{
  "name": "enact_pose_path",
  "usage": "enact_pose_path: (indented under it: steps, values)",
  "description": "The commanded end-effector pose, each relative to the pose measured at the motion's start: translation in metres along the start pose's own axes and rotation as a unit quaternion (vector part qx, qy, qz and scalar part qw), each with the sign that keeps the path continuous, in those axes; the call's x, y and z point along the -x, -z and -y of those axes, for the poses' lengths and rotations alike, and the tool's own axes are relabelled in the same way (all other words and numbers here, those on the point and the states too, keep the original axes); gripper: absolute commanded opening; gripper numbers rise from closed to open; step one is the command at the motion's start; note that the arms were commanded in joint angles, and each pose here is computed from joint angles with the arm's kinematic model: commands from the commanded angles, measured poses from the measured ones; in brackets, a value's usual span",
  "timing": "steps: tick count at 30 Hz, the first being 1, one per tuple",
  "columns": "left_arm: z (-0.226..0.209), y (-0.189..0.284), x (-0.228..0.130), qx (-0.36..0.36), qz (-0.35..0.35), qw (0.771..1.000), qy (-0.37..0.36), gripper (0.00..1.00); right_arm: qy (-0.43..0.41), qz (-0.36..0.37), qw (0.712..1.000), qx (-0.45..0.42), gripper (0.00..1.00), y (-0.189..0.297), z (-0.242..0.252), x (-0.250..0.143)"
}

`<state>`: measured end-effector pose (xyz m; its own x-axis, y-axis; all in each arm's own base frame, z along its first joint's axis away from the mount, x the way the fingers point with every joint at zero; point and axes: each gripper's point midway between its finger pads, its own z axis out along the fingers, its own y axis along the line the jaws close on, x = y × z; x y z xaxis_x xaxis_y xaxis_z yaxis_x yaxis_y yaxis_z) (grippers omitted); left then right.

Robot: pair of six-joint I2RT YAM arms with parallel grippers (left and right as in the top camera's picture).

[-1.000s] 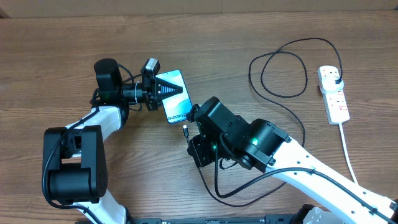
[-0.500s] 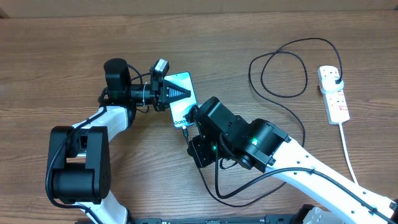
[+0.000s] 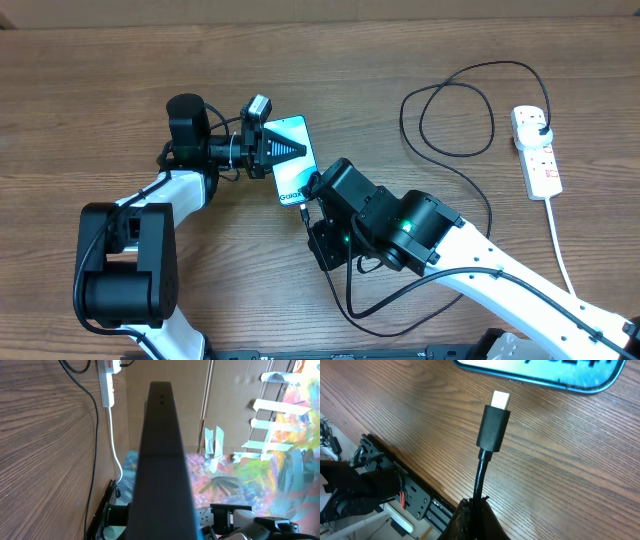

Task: Plug charger to phone and switch on socket
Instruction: 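Align the USB-C plug under the phone's bottom port with the right gripper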

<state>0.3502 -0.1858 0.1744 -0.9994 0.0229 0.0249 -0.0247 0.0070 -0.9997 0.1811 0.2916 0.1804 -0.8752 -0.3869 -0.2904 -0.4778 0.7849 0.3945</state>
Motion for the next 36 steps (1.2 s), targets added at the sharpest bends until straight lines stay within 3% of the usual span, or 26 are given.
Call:
enact_pose_path:
  steps: [1, 14, 36]
  values:
    - [0.0118, 0.0002, 0.0007, -0.005, -0.013, 0.999, -0.029, 0.04, 0.003, -0.008, 1.0, -0.008, 0.04, -0.004, 0.0031, -0.0044]
    - [0.0118, 0.0002, 0.0007, -0.004, -0.014, 1.0, 0.022, 0.04, 0.002, -0.011, 1.0, -0.01, 0.04, -0.0084, 0.0041, -0.0037]
    - [0.0118, -0.0001, 0.0006, -0.005, -0.014, 1.0, -0.024, 0.04, 0.004, 0.002, 1.0, -0.019, 0.04, -0.0095, 0.0066, 0.0026]
